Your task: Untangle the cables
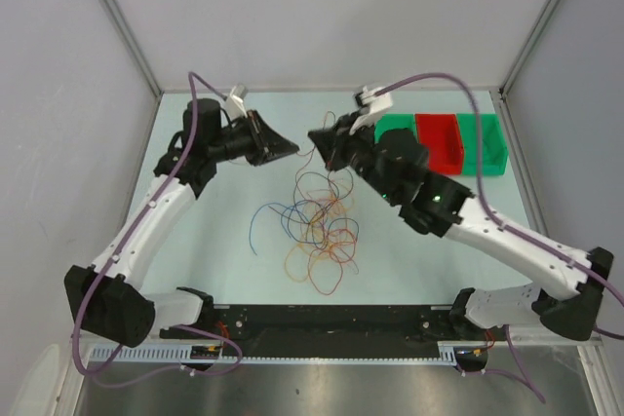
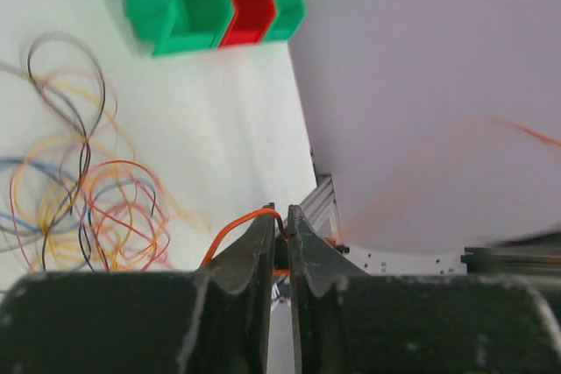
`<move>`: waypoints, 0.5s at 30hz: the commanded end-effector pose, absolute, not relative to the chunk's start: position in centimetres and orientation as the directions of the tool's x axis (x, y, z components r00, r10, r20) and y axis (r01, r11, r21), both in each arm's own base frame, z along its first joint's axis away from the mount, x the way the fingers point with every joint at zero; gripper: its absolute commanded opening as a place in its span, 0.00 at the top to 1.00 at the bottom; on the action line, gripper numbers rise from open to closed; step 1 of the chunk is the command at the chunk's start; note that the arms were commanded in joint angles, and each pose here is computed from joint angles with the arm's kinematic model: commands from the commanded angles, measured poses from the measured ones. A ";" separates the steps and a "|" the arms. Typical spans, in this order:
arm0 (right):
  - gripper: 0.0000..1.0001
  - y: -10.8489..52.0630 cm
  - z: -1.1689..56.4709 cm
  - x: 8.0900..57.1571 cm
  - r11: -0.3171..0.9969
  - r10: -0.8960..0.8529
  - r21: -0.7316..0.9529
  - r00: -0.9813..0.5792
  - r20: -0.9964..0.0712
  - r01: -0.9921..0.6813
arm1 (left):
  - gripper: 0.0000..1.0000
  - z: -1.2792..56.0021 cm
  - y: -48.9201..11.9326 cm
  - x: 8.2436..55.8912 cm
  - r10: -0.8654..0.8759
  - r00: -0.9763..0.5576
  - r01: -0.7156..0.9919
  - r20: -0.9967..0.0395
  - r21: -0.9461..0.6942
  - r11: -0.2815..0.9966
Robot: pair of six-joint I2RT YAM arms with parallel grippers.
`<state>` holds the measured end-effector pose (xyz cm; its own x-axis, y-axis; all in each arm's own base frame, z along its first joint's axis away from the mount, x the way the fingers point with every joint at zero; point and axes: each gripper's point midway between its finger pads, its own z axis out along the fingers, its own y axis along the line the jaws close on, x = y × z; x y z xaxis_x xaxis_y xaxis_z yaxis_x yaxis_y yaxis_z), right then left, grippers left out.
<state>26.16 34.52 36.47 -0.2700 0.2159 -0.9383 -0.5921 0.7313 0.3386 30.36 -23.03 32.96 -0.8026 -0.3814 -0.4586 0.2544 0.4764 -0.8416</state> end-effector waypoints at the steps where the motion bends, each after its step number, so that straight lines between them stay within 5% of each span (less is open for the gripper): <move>1: 1.00 31.6 48.6 24.6 0.690 0.315 0.276 -0.066 -0.947 -0.669 | 0.83 31.4 -24.0 28.4 -0.372 -0.835 0.271 -0.404 -0.892 0.362; 15: 1.00 31.0 58.5 23.5 0.689 0.345 0.162 0.123 -0.930 -0.706 | 0.75 26.0 -26.3 25.8 -0.292 -0.857 0.260 -0.425 -0.845 0.468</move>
